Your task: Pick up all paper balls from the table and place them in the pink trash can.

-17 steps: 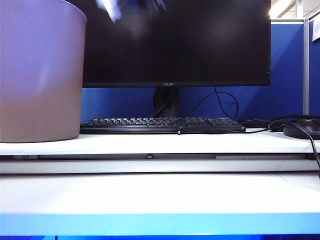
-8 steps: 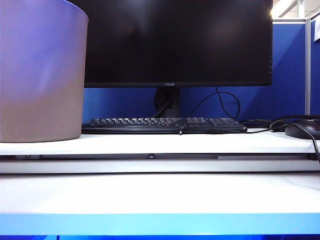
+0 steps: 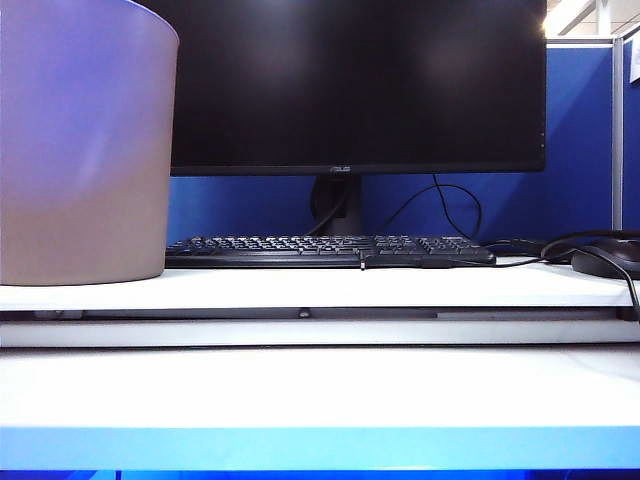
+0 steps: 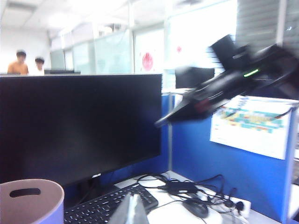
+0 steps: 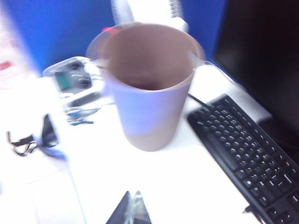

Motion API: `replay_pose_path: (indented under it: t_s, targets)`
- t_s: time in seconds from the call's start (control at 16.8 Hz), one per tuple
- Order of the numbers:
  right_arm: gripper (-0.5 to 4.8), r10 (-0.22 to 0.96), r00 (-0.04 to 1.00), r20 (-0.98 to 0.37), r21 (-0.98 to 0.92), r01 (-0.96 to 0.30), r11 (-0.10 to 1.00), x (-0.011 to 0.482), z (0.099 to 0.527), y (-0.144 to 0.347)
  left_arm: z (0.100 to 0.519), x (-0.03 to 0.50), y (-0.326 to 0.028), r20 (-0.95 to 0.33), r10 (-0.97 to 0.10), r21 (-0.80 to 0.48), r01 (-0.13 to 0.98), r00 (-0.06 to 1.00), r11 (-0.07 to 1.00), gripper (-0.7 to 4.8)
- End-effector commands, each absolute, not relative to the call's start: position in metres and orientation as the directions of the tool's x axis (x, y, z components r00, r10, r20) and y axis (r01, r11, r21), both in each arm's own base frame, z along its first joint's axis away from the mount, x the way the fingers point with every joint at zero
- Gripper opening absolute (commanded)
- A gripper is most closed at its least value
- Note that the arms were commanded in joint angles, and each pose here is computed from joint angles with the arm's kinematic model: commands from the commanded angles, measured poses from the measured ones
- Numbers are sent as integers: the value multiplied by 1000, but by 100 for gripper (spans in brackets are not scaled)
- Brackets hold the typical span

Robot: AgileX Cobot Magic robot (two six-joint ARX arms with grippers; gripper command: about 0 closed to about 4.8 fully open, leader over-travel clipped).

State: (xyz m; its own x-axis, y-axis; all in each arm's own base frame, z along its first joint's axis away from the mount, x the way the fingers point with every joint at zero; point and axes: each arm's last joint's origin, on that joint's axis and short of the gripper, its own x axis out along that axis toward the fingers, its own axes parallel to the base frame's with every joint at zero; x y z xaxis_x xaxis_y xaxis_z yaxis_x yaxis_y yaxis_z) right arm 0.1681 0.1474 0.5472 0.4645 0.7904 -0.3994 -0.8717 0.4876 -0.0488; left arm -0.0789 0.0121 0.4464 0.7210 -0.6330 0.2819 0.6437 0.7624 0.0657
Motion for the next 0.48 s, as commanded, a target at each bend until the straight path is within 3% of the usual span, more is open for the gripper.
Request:
replay_pose_path:
  t_s: [0.06,0.18,0.48]
  targets:
    - [-5,820,480,-310,-88,-874,479,116,560,108,430,-91,18,238,-536,-14,555,810,832,-6]
    - [-5,818,508,-271,-48,-856,515,82,556,80,418,-100,21,188,-476,-45,491,859,870,-6]
    - [-5,734,627,-259,111,-736,668,18,515,21,402,-103,21,67,-465,-97,469,883,878,-6]
